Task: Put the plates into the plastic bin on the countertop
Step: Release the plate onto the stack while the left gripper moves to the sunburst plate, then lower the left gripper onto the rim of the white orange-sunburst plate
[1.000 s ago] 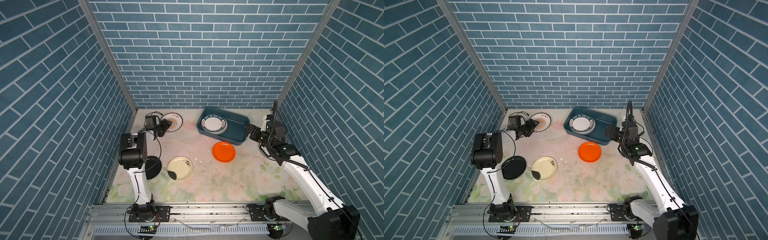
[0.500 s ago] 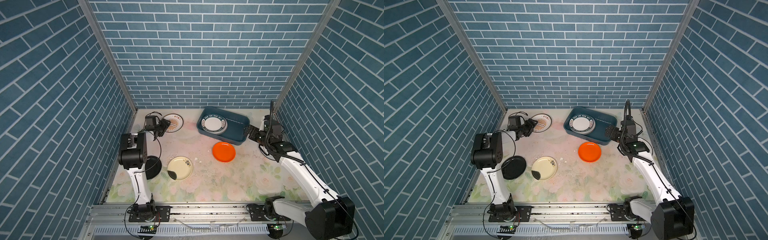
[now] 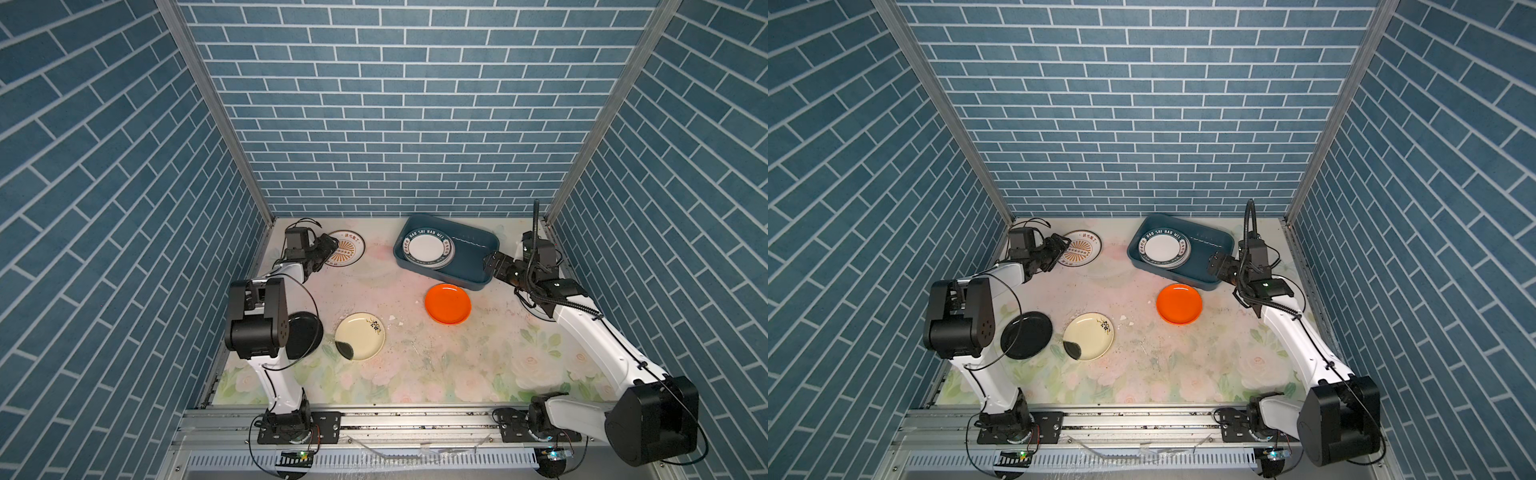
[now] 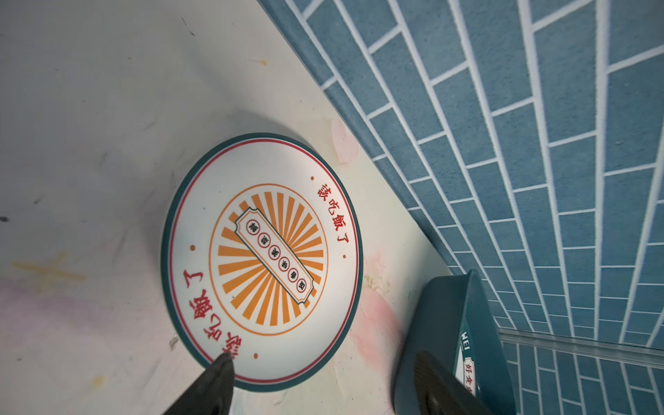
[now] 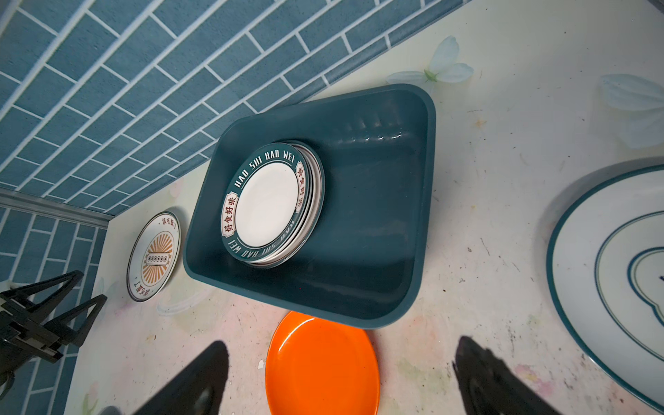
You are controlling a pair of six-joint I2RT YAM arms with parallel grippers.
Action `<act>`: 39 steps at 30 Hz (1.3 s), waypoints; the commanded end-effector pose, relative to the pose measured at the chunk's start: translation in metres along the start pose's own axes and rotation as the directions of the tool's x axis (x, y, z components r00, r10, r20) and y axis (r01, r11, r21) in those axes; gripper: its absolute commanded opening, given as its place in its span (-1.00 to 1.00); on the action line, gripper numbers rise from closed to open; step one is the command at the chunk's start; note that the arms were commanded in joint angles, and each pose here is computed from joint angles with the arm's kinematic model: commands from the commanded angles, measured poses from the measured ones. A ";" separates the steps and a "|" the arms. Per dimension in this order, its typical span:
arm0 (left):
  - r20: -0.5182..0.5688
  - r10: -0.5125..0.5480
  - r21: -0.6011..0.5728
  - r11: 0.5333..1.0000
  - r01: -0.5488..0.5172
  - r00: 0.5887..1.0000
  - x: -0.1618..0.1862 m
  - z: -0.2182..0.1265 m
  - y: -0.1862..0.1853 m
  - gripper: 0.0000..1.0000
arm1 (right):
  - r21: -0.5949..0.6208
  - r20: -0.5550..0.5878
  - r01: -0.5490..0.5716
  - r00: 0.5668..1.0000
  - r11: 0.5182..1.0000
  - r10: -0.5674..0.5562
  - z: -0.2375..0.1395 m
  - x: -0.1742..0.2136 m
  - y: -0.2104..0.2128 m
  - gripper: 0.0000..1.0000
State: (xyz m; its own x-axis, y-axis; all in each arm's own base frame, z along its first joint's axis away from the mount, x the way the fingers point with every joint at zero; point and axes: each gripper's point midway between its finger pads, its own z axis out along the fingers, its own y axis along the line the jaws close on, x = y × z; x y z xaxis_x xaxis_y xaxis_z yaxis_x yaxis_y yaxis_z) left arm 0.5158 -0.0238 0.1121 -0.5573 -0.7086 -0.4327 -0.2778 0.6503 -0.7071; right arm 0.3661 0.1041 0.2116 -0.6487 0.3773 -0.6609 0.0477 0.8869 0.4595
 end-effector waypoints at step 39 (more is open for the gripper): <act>-0.070 -0.033 -0.208 0.978 0.018 0.997 0.010 0.070 0.083 -0.41 | -0.010 -0.012 -0.039 0.999 0.999 0.039 -0.008 0.009 -0.005 0.94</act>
State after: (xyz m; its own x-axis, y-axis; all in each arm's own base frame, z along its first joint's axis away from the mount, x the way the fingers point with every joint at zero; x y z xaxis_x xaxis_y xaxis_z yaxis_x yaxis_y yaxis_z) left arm 0.5461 -0.0026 0.0323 -0.5965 -0.6997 -0.3931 -0.3970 0.6829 -0.6132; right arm 0.3571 0.1037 0.2170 -0.6447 0.3847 -0.6606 0.0323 0.8771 0.4792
